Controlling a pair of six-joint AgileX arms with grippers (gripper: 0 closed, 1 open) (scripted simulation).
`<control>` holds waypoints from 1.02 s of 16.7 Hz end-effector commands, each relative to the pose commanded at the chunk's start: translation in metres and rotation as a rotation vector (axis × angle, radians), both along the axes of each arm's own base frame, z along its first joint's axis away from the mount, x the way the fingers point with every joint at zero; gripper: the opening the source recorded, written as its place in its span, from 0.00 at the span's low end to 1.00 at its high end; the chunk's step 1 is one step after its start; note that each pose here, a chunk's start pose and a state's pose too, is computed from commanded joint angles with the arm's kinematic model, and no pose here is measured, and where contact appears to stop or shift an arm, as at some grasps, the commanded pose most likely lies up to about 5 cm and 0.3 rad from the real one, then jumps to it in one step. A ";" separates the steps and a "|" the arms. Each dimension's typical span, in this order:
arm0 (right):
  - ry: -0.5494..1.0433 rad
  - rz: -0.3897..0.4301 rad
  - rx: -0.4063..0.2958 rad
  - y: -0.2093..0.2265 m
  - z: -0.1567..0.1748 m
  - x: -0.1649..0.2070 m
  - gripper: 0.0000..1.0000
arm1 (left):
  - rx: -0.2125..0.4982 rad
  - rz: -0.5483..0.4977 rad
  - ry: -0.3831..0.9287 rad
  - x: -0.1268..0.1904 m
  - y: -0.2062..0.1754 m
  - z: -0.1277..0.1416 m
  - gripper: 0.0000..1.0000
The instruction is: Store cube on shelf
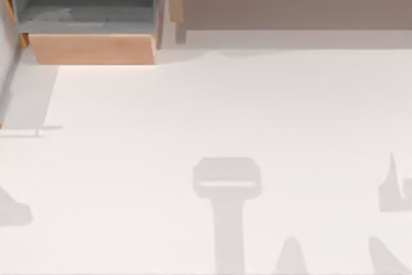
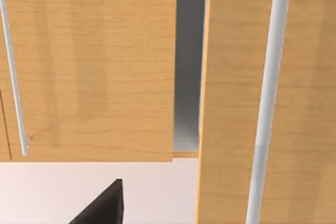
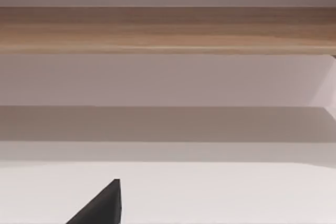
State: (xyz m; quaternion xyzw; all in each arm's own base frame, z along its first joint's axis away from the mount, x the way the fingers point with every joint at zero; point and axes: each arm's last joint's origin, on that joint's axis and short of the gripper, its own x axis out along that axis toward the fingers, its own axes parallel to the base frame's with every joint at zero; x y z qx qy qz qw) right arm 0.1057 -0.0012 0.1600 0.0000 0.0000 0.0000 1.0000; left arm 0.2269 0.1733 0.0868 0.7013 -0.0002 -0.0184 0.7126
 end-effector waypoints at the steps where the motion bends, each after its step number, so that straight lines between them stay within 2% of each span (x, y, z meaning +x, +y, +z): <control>1: 0.000 0.000 0.000 0.000 0.000 0.000 1.00 | 0.000 0.000 0.000 0.000 0.000 0.000 1.00; 4: 0.000 0.000 0.000 0.000 0.000 0.000 1.00 | -0.029 0.043 0.006 0.002 0.013 0.003 1.00; 8: 0.000 0.000 0.000 0.000 0.000 0.000 1.00 | -0.154 0.193 0.031 0.008 0.057 0.015 1.00; 12: 0.000 0.000 0.000 0.000 0.000 0.000 1.00 | -0.367 0.372 0.062 0.021 0.112 0.042 1.00; 17: 0.000 0.000 0.000 0.000 0.000 0.000 1.00 | -0.708 0.545 0.120 0.063 0.156 0.096 1.00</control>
